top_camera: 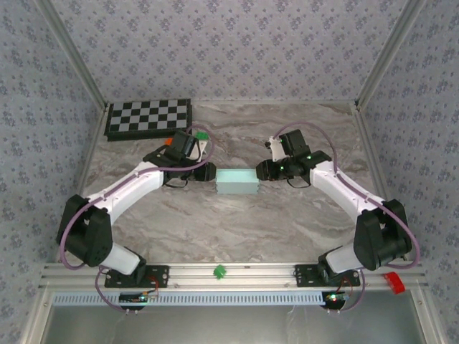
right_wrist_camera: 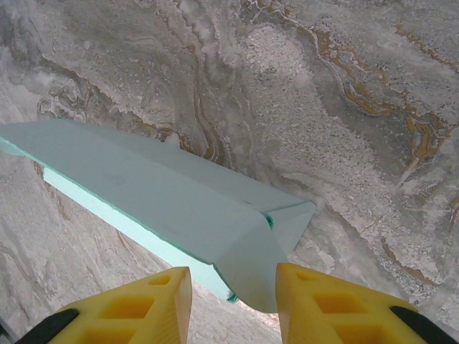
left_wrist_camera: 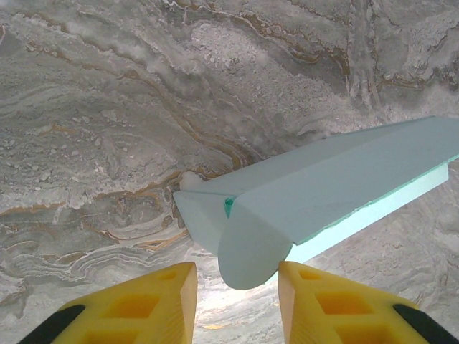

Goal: Fold the paper box

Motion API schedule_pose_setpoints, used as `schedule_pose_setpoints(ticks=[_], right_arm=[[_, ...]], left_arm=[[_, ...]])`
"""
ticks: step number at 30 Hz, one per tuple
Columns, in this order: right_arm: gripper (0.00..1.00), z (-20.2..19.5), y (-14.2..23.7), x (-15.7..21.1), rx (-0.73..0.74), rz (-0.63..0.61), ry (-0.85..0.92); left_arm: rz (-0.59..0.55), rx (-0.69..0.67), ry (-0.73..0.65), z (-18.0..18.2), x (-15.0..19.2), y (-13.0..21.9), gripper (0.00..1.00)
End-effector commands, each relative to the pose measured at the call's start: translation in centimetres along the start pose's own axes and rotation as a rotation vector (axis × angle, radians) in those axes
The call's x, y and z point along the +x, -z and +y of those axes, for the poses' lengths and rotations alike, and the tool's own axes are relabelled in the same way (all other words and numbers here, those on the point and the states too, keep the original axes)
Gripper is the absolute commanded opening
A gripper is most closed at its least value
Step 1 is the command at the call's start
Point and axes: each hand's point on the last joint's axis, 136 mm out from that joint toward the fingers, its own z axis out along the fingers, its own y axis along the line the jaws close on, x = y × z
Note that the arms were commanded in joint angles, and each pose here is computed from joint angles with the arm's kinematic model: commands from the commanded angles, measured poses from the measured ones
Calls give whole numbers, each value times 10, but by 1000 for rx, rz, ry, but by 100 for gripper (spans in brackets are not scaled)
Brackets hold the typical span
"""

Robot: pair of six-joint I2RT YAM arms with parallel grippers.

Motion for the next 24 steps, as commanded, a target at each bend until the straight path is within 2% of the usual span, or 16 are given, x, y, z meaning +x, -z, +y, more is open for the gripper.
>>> schedule_pose_setpoints(ticks=[1,7,12,16,24], right_arm=[[37,-3,-1,2,24,12,-10],[43,-6,2,-1,49,-7,-11],[45,-7,7,2,59,-12,-7],[45,-7,8,7,58,-13,-6],[38,-10,3,18,54,11,-21]], left_arm=[[9,4,-4,-4,5,2,37],[-17,17,-28,-8,3,7,43],[-32,35,-50,-12,5,9,44],[-36,42,-58,-13,7,8,43],[-27,59,-62,-16,6,-1,37]])
